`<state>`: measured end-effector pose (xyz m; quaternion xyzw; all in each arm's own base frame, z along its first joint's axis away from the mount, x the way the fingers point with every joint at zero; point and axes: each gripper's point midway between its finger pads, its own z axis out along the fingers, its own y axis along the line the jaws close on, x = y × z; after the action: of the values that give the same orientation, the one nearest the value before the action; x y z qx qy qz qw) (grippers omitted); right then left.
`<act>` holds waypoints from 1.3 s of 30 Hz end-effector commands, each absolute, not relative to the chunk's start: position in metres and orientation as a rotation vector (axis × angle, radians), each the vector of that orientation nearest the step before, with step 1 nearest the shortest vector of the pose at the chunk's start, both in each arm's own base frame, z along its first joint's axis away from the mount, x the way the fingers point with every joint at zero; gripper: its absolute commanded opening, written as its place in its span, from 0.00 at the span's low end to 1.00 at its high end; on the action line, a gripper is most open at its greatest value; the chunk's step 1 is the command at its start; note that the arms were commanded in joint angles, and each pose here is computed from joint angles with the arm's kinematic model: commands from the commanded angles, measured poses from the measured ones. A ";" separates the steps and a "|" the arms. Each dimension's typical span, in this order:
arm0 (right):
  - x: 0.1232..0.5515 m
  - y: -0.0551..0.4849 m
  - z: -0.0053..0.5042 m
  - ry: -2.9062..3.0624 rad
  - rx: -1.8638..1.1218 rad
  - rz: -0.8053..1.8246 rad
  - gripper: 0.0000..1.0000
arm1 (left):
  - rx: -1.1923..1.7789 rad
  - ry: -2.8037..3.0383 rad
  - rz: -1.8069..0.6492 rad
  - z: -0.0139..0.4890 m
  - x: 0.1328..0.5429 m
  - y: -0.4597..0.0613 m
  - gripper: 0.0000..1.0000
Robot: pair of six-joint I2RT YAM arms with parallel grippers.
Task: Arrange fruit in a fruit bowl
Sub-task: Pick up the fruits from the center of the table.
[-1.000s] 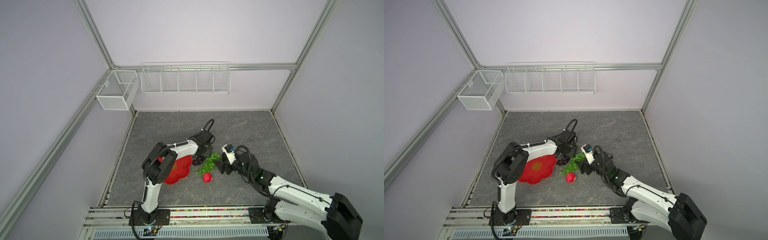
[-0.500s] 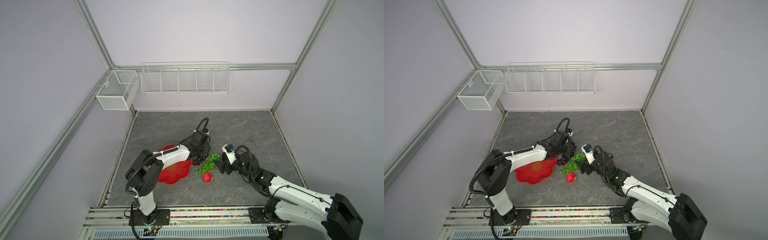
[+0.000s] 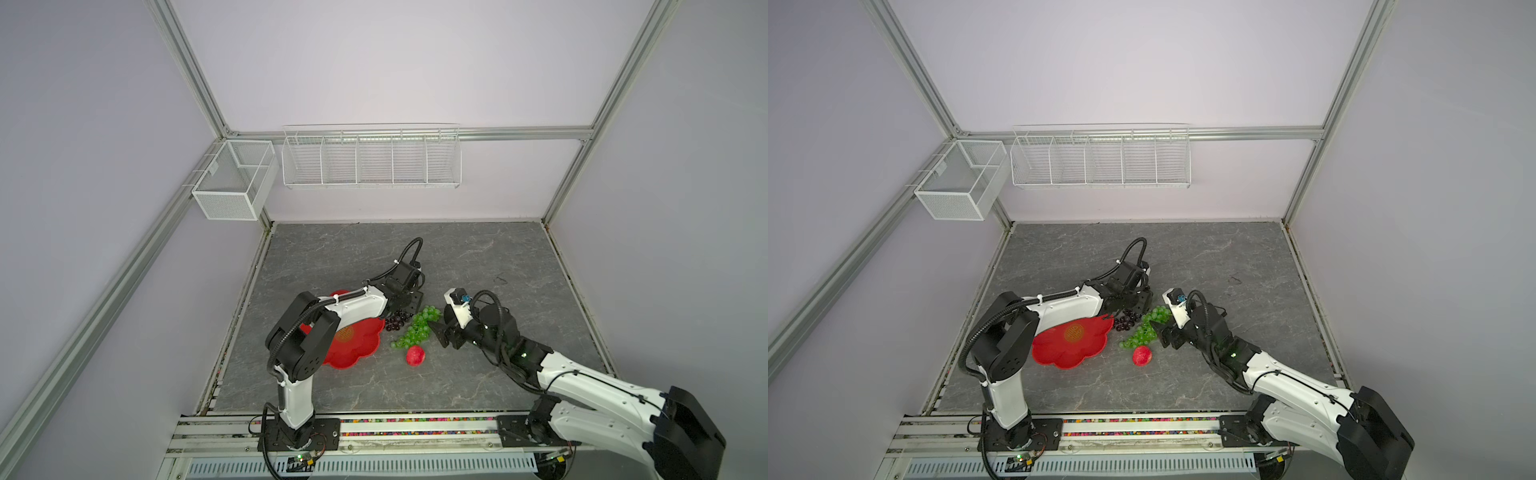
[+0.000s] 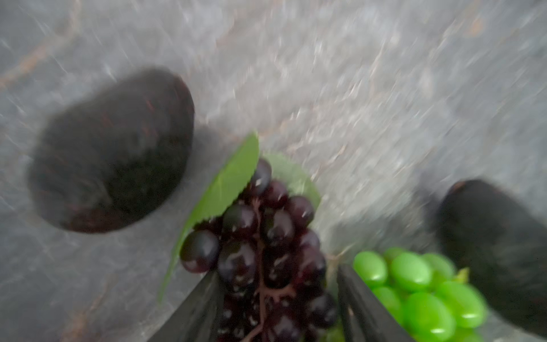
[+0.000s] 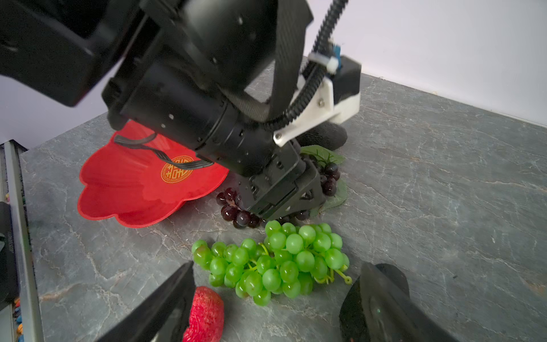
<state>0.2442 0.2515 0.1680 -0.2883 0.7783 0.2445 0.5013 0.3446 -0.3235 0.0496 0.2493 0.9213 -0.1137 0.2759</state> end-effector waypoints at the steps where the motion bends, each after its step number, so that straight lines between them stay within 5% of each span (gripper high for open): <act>1: 0.244 0.252 0.168 1.870 -0.708 0.597 0.88 | 0.640 2.545 -0.250 0.039 0.343 -0.320 0.66; 10: 0.245 0.251 0.167 1.876 -0.704 0.590 0.88 | 0.623 2.638 -0.194 0.003 0.351 -0.323 0.67; 17: 0.246 0.249 0.167 1.875 -0.697 0.586 0.89 | 0.631 2.642 -0.228 0.000 0.354 -0.327 0.52; 23: 0.246 0.248 0.167 1.876 -0.694 0.585 0.88 | 0.624 2.556 -0.339 0.022 0.354 -0.336 0.21; 39: 0.247 0.247 0.168 1.873 -0.690 0.582 0.88 | 0.504 2.118 -0.491 0.138 0.354 -0.321 0.12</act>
<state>0.2474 0.2483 0.1679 -0.2833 0.7803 0.2412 0.5027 0.3423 -0.3168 0.0895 0.2217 0.8899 -0.1707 0.3602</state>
